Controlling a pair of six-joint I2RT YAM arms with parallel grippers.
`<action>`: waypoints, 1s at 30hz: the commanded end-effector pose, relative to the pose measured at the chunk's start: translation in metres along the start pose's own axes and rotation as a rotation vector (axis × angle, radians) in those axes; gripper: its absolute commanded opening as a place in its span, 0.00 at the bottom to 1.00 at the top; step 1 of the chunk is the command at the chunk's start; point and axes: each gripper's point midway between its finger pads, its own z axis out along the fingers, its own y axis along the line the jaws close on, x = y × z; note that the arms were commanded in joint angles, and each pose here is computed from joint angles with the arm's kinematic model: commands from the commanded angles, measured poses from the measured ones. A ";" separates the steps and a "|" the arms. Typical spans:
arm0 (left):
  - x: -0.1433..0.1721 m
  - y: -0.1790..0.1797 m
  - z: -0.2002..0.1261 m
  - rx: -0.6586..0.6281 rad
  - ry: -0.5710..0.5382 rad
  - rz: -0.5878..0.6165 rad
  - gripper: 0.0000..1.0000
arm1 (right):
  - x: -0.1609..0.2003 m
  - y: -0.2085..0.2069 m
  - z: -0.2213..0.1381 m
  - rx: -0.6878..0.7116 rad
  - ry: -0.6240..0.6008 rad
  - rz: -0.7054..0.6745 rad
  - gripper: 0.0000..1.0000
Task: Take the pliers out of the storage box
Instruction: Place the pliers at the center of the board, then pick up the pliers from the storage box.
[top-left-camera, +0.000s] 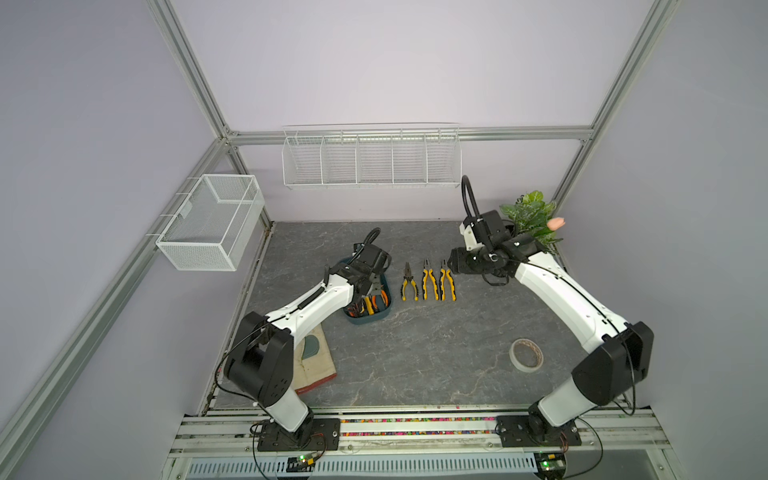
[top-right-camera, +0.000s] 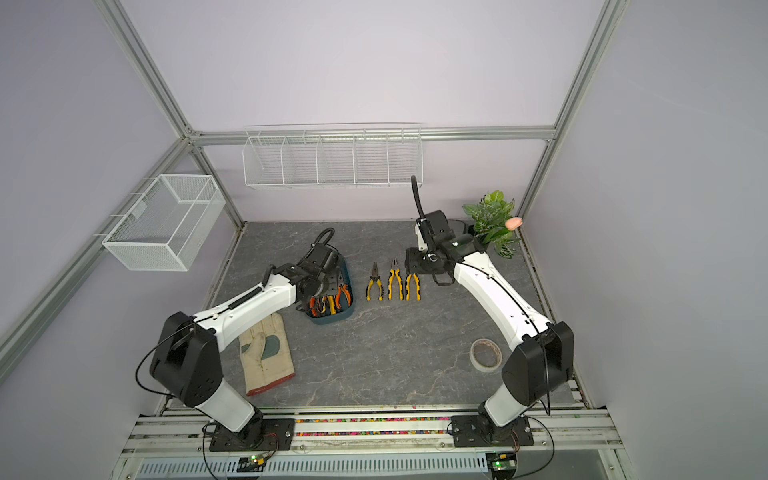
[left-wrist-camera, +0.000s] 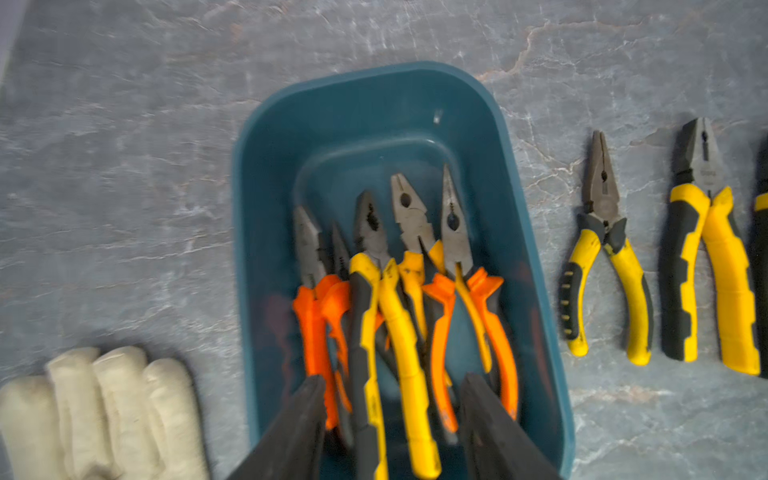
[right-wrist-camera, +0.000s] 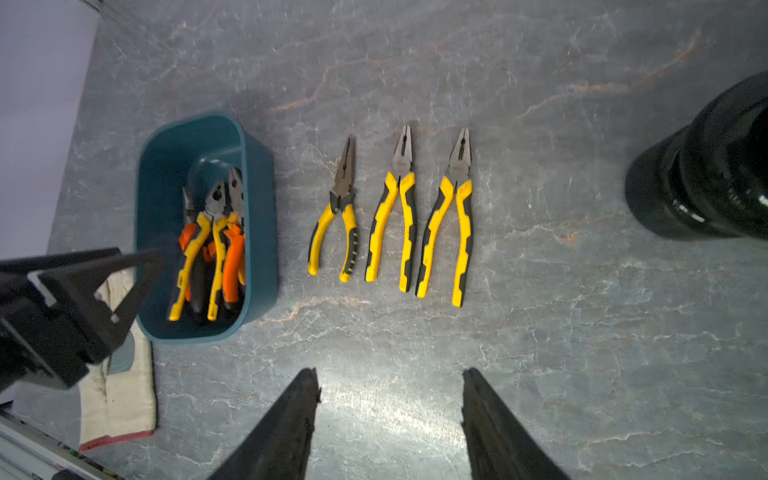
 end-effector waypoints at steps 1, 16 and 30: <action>0.020 0.002 0.011 -0.040 0.135 0.007 0.39 | 0.019 -0.002 0.005 -0.022 0.003 0.021 0.58; 0.055 0.030 0.022 -0.214 0.274 0.031 0.43 | 0.067 -0.006 0.028 -0.099 0.052 0.047 0.58; 0.072 0.033 0.041 -0.240 0.303 0.046 0.00 | 0.085 -0.010 0.041 -0.112 0.078 0.060 0.57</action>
